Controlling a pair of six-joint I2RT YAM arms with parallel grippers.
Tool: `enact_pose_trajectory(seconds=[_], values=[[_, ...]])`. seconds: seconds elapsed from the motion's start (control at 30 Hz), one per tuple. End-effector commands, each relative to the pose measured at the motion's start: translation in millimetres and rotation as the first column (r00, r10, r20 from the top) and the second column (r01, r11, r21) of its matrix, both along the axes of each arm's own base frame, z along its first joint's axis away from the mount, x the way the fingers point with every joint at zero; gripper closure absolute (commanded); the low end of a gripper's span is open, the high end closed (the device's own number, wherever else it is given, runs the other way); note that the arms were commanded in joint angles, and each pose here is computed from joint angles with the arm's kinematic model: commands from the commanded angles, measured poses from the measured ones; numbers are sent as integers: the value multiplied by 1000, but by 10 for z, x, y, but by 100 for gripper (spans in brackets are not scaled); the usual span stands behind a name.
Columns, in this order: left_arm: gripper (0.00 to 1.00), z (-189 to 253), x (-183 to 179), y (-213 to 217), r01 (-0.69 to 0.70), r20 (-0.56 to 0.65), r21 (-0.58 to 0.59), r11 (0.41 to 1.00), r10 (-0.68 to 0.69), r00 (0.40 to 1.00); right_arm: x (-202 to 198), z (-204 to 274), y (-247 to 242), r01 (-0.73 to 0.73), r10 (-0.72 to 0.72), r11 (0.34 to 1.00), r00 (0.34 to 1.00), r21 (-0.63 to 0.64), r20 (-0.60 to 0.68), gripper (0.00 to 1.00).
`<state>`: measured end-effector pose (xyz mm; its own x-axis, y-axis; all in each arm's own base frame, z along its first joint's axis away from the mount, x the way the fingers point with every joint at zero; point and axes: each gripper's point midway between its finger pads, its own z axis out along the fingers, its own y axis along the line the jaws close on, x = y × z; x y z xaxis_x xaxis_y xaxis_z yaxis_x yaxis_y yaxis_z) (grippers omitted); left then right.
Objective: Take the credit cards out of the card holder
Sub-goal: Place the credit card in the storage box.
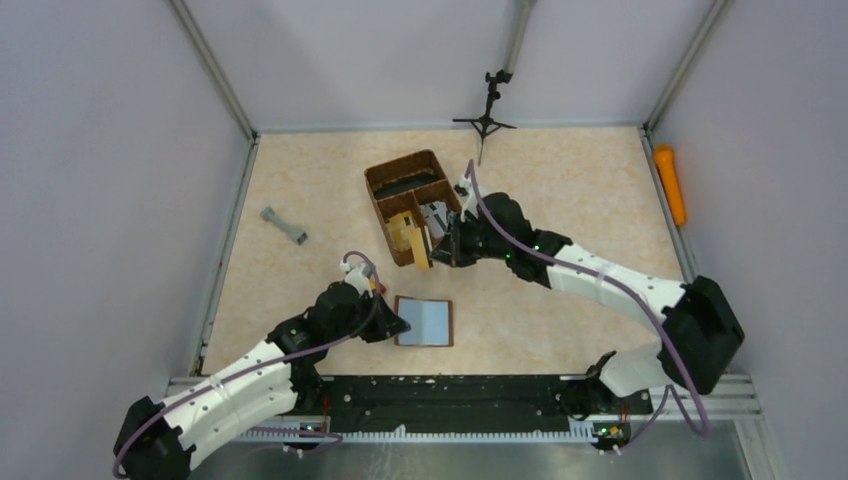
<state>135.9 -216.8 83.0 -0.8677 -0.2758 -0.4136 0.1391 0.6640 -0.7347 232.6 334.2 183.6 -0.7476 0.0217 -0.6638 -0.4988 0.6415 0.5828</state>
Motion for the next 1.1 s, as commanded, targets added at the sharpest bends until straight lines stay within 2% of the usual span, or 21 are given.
enact_pose_trajectory(seconds=[0.0, 0.23, 0.4, 0.63, 0.67, 0.77, 0.8, 0.97, 1.07], values=[[100, 142, 64, 47, 31, 74, 73, 997, -37, 997, 436, 174, 203, -24, 23, 1000, 998, 7, 62, 100], [100, 146, 60, 86, 38, 91, 98, 994, -47, 995, 1002, -84, 380, -28, 30, 995, 999, -99, 12, 100], [100, 151, 64, 71, 49, 96, 101, 994, -58, 994, 1165, -274, 612, -102, 97, 987, 994, -123, -47, 100], [100, 107, 22, 29, 74, 75, 85, 994, -80, 994, 1353, -502, 632, -64, 53, 979, 997, -195, -63, 100], [100, 104, 15, 29, 76, 73, 84, 994, -82, 994, 1366, -522, 617, -57, 45, 977, 997, -206, -62, 98], [100, 97, 13, 45, 71, 75, 87, 994, -78, 994, 1389, -544, 566, -40, 25, 971, 998, -234, -65, 76], [100, 97, 13, 50, 69, 75, 88, 994, -76, 994, 1388, -527, 546, -35, 21, 970, 998, -241, -61, 72], [100, 104, 24, 65, 64, 80, 97, 993, -72, 994, 1288, -323, 384, -9, 4, 969, 1000, -247, -20, 59], [100, 71, 34, 83, 56, 70, 117, 992, -64, 996, 1118, -199, 262, -9, 9, 974, 1000, -227, -1, 57]])
